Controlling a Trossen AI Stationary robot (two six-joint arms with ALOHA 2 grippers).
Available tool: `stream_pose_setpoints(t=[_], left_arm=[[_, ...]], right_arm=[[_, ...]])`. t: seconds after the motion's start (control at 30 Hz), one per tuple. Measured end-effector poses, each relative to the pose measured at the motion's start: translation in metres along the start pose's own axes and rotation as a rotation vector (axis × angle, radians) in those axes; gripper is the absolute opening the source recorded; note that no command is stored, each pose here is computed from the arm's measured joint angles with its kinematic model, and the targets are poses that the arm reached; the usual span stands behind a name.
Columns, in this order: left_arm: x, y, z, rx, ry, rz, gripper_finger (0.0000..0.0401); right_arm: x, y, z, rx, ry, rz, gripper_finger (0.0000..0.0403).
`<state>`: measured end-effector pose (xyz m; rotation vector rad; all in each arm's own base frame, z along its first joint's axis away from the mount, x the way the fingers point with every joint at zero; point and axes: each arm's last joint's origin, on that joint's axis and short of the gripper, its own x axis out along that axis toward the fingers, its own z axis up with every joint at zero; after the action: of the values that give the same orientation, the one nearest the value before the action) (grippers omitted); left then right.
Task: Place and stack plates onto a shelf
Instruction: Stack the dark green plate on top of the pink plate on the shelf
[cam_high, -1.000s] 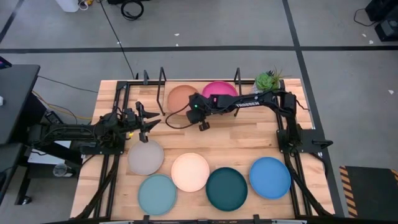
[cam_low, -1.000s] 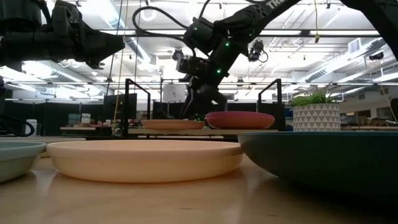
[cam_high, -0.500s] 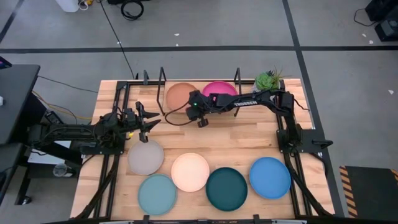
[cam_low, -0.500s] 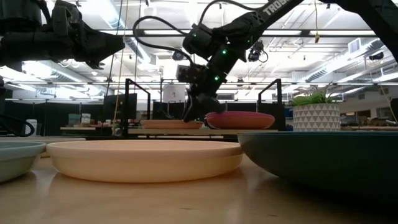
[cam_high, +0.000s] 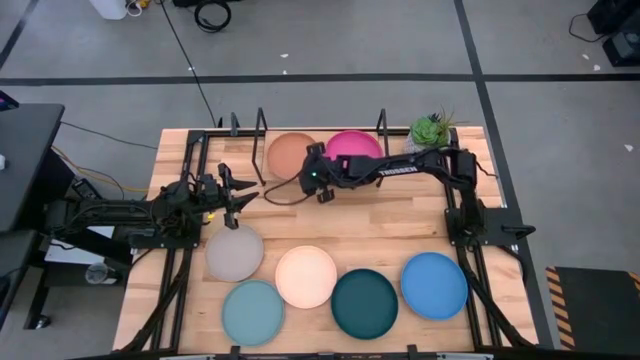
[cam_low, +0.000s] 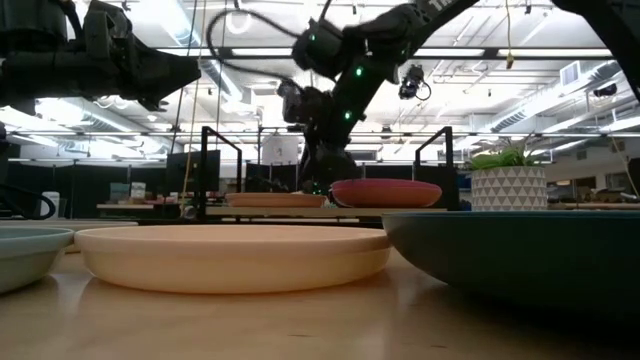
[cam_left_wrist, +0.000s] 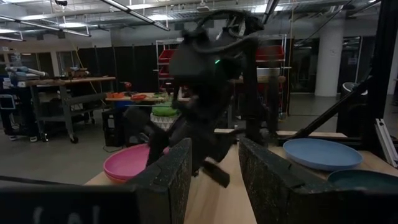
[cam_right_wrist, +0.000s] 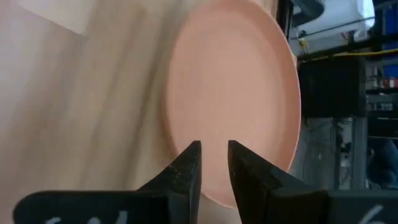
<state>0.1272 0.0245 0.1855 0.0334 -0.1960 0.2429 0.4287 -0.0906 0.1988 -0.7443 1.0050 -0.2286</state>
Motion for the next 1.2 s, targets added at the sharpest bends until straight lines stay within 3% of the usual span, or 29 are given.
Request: stream_pose_setpoints(t=[0.13,0.37,0.47,0.6,0.8,0.97,1.2], left_arm=[[0.0,0.0,0.0,0.0,0.0,0.0,0.0141],[0.0,0.0,0.0,-0.001,0.0,0.0,0.0141],[0.0,0.0,0.0,-0.001,0.0,0.0,0.0141],[0.0,0.0,0.0,-0.003,-0.005,0.0,0.0141],[0.0,0.0,0.0,-0.003,0.002,0.0,0.0141],[0.0,0.0,-0.001,-0.003,0.005,0.0,0.0141],[0.0,0.0,-0.001,-0.01,0.006,0.0,0.0141]], right_arm=[[-0.015,0.018,0.014,0.041,-0.07,0.108,0.0085],[-0.03,0.056,0.026,0.261,-0.142,0.53,0.0085],[-0.037,0.068,0.031,0.327,-0.139,0.652,0.0091],[-0.048,0.086,0.037,0.329,-0.096,0.705,0.0107],[-0.07,0.116,0.025,0.214,0.13,0.848,0.0132],[-0.087,0.134,0.022,0.266,0.274,0.985,0.0142],[-0.103,0.156,0.022,0.264,0.369,0.969,0.0143]])
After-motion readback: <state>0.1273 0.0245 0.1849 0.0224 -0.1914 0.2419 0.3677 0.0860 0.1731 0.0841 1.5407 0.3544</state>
